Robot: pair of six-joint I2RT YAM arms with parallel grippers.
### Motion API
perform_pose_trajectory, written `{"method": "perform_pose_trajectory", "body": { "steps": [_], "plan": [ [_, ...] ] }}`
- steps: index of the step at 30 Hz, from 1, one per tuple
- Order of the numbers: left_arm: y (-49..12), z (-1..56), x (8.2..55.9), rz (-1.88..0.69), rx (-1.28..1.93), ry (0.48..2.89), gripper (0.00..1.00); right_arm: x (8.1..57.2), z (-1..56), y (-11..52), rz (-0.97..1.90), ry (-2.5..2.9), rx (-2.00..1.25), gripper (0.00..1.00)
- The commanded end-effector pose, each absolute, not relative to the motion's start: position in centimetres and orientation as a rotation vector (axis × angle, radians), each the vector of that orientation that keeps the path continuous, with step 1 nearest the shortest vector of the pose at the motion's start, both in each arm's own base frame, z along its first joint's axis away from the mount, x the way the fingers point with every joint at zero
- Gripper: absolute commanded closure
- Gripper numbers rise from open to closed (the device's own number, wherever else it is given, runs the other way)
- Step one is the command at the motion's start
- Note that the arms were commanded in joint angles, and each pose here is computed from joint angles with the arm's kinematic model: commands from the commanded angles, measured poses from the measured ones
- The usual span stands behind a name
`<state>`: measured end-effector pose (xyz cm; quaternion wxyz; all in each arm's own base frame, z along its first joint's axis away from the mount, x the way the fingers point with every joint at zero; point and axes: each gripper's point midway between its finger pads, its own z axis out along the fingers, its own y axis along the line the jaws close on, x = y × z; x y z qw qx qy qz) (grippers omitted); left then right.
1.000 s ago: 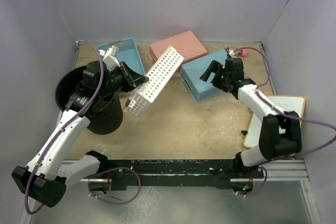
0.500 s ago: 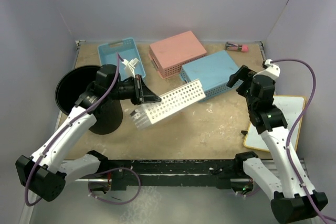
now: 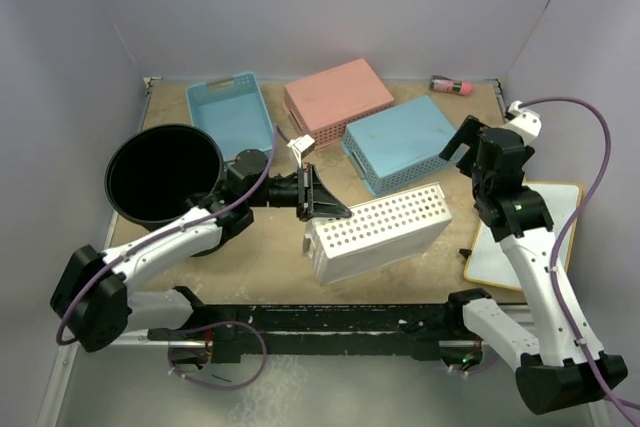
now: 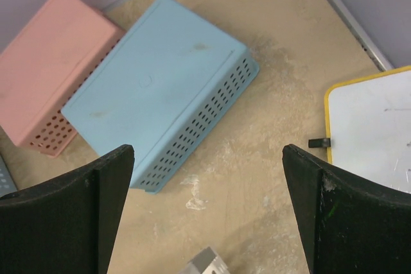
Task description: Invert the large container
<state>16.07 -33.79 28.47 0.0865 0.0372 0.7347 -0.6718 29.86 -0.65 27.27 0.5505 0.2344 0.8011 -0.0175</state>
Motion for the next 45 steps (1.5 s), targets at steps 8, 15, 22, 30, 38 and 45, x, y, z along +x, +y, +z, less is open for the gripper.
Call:
{"method": "perform_pose_trajectory", "body": {
  "steps": [8, 15, 22, 30, 38, 45],
  "plan": [
    [-37.3, 28.7, 15.1, -2.261, 0.122, 2.119, 1.00, 27.0, 34.1, -3.7, -0.127, 1.713, 0.627, 0.00],
    [-37.8, 25.0, 15.6, -2.233, 0.013, 2.237, 1.00, 26.5, 35.3, -3.7, -0.103, 1.669, 0.631, 0.00],
    [-37.7, 18.2, 18.0, -2.042, -0.171, 2.461, 1.00, 26.9, 34.6, -3.7, -0.108, 1.679, 0.639, 0.00],
    [-35.7, 16.0, 21.8, -1.998, -0.169, 2.447, 0.80, 26.6, 33.3, -3.0, -0.076, 1.714, 0.594, 0.00],
    [-34.1, 11.6, 23.3, -1.497, 0.041, 2.674, 0.30, 26.1, 29.4, -2.4, -0.085, 1.835, 0.570, 0.00],
    [-30.1, 10.4, 28.3, -0.857, 0.145, 2.690, 0.25, 26.6, 26.4, 2.1, 0.127, 1.963, 0.370, 0.00]
  ]
}}
